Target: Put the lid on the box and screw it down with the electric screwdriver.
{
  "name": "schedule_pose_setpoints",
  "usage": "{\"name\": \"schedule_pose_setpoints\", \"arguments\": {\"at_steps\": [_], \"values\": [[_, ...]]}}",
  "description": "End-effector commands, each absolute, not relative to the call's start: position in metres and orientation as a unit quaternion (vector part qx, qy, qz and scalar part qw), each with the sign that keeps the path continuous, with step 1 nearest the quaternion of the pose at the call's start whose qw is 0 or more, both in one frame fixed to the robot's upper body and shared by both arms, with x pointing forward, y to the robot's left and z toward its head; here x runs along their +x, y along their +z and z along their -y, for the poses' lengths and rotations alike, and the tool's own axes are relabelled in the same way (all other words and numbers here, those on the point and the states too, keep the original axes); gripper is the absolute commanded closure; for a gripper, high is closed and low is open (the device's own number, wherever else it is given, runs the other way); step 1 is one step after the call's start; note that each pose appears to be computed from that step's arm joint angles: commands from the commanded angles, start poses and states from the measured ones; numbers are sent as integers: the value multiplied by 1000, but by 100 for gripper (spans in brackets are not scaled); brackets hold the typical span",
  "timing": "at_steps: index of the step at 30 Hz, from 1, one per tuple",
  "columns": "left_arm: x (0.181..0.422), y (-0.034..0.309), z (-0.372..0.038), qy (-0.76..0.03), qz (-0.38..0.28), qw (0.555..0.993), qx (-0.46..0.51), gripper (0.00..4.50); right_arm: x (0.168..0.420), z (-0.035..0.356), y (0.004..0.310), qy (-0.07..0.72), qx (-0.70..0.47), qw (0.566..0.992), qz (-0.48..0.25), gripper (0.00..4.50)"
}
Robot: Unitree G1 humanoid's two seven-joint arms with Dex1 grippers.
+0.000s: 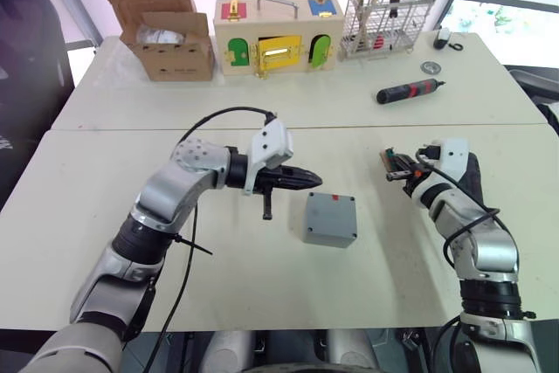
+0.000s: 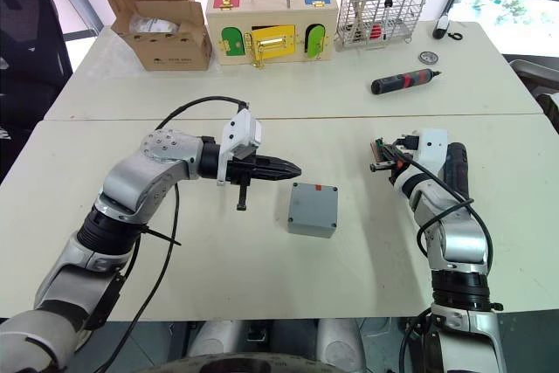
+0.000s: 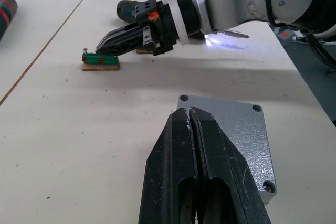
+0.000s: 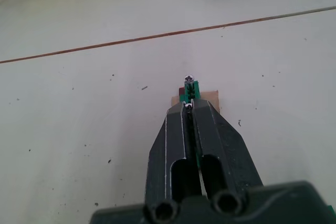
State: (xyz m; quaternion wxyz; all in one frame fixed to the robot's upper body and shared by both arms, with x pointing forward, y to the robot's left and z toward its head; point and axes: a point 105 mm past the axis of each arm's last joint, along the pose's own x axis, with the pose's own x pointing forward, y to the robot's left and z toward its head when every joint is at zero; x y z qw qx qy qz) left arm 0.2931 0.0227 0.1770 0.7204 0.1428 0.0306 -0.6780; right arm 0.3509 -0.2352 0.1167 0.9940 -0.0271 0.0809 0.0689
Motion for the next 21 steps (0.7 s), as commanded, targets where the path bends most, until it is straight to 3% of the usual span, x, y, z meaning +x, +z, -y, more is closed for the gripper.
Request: {"name": "schedule_pose_setpoints", "arguments": {"at_steps": [1, 9, 12, 16, 21], "values": [[295, 188, -25, -674, -7, 722, 153, 450, 350, 236, 156, 71, -39, 996, -21, 446], [300, 191, -29, -668, -3, 729, 149, 450, 333, 229, 199, 90, -54, 994, 20, 446], [299, 189, -34, -671, -13, 725, 154, 450, 311, 209, 207, 158, -66, 985, 18, 446], [291, 179, -42, -687, -36, 706, 167, 450, 270, 167, 197, 292, -74, 953, -17, 446], [289, 174, -44, -698, -45, 693, 174, 450, 244, 138, 174, 377, -103, 917, -75, 446]]}}
